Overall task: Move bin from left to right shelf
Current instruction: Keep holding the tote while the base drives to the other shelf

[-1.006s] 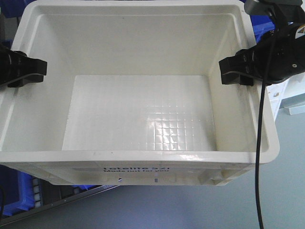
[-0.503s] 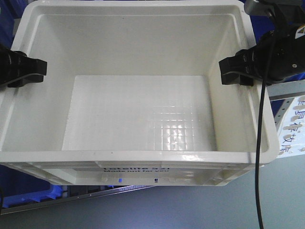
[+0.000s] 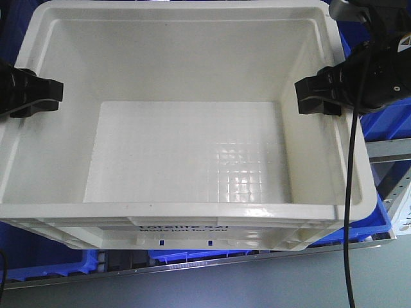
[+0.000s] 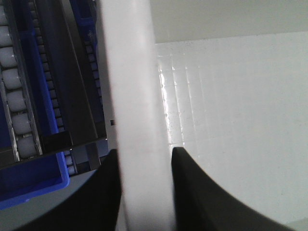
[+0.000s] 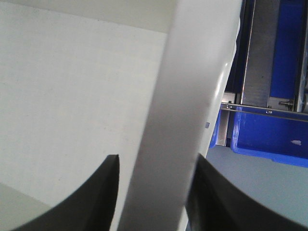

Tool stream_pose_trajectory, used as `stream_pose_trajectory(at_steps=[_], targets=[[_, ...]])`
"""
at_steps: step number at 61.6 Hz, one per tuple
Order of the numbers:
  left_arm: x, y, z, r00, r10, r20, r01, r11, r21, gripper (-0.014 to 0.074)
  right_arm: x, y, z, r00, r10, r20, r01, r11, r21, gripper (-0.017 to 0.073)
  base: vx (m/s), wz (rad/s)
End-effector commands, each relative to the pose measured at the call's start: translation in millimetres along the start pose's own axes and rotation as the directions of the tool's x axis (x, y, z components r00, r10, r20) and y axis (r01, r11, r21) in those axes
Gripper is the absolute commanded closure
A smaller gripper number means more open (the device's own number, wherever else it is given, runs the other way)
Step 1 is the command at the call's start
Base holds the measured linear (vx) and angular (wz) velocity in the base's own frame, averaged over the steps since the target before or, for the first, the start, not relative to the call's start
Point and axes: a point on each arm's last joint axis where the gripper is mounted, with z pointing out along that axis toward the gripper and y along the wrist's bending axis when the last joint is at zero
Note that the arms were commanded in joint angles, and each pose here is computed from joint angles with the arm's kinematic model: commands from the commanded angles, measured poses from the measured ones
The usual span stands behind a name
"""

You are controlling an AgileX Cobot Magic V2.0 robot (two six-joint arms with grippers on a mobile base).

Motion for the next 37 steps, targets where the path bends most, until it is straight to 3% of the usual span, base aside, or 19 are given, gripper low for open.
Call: stream_pose_trajectory(at_steps=[1,37], targets=[[-15.8,-8.7,-24.1,0.983,0.023,0.180,-0.031,0.999,0.039,0.0598,-12.8,3.5,-21.2,0.988,-0.024,0.150,0.024,1.000,0.005,0.0564,0.11,0.04],[-15.8,-8.7,-24.1,0.983,0.023,0.180,-0.031,0.999,0.039,0.0598,-12.1,3.5,-21.1,0.989,-0.024,0.143,0.024,1.000,0.004,0.0564,0.15,0.01]])
